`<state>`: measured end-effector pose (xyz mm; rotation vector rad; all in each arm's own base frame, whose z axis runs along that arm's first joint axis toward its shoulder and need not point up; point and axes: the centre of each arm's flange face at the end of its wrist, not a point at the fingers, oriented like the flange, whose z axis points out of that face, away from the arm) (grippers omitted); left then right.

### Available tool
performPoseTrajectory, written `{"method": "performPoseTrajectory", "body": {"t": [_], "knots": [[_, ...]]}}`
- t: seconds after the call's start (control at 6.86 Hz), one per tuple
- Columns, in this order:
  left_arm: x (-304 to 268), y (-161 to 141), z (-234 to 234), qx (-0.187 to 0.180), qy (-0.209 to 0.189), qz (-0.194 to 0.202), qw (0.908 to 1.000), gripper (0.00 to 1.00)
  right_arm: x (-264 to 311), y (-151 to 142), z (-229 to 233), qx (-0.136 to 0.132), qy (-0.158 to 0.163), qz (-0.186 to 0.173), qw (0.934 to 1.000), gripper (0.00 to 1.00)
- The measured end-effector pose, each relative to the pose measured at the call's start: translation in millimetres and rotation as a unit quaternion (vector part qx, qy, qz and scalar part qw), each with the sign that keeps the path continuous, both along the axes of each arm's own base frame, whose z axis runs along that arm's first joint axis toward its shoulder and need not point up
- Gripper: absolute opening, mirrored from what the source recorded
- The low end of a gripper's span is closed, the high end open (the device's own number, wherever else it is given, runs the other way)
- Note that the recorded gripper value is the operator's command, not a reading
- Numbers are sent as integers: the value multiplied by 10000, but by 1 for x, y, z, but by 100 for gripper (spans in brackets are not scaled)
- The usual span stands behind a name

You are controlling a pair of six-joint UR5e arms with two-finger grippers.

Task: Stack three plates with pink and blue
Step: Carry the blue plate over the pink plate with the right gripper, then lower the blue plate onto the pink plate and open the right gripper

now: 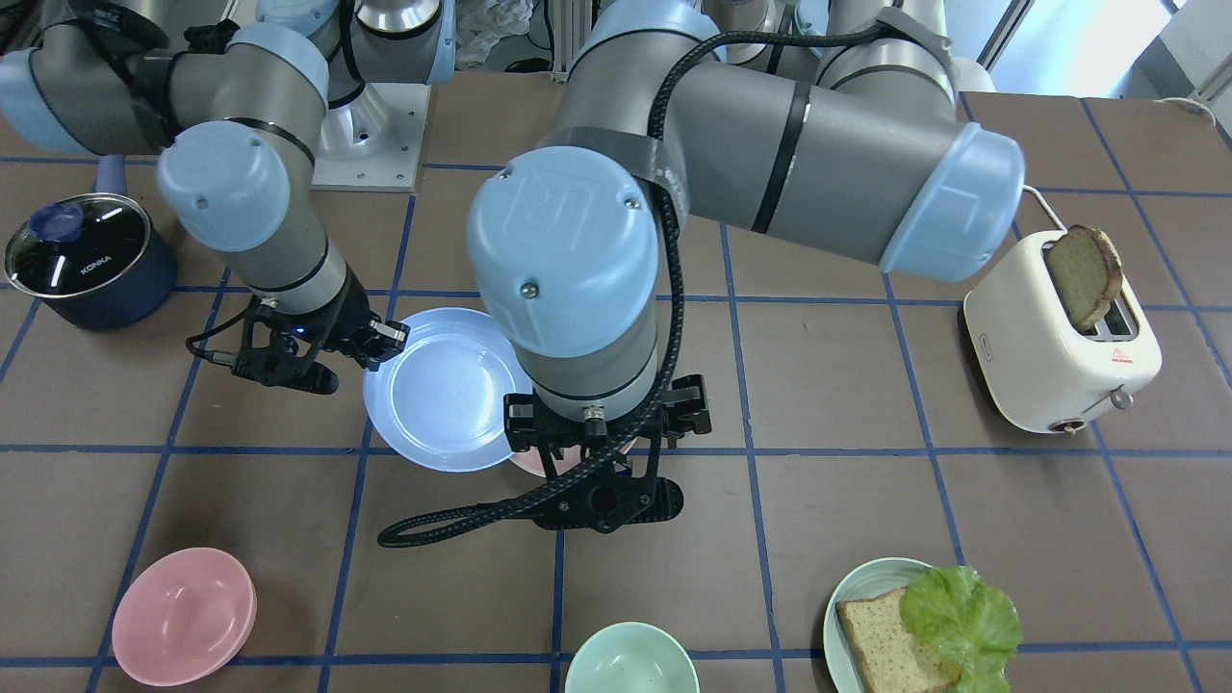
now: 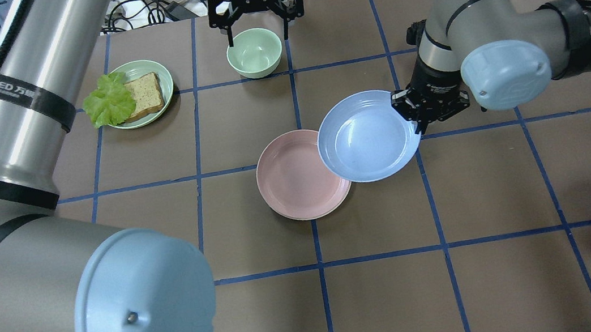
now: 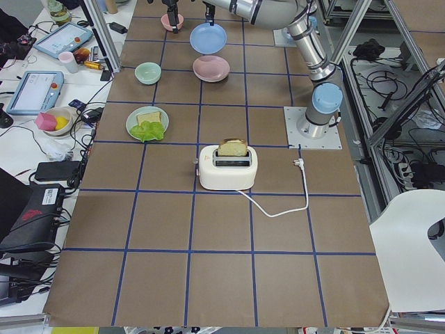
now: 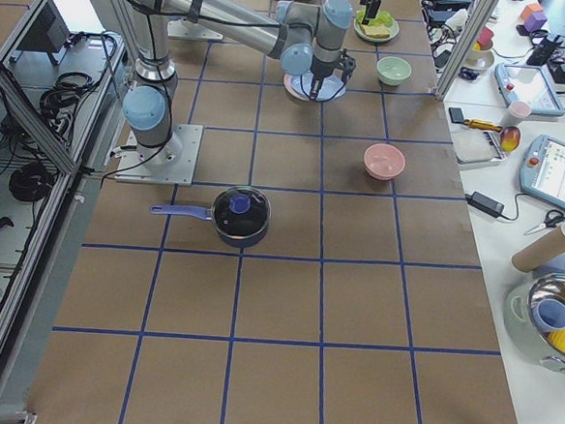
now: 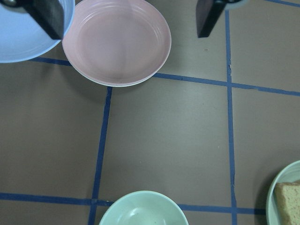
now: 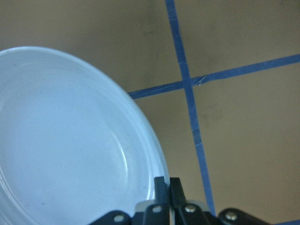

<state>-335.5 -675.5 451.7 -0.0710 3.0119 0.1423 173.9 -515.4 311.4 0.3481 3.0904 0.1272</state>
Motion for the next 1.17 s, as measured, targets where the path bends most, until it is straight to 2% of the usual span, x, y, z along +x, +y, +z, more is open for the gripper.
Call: {"method": "performPoseTrajectory", "body": {"t": [0.44, 0.73, 0.88, 1.02, 1.17], "knots": [[67, -6, 30, 132, 106, -321, 9993, 100, 49, 10, -16, 3, 54, -228, 9997, 0], [83, 5, 29, 299, 134, -404, 9986, 100, 74, 9, -32, -157, 44, -383, 9991, 1], [88, 15, 25, 373, 134, -421, 9983, 100, 79, 7, -37, -212, 37, -511, 9985, 14], [92, 26, 20, 426, 134, -425, 9981, 100, 82, 6, -40, -214, 27, -567, 9982, 21], [96, 43, 16, 495, 127, -424, 9978, 100, 83, 7, -42, -171, -13, -591, 9981, 44]]}}
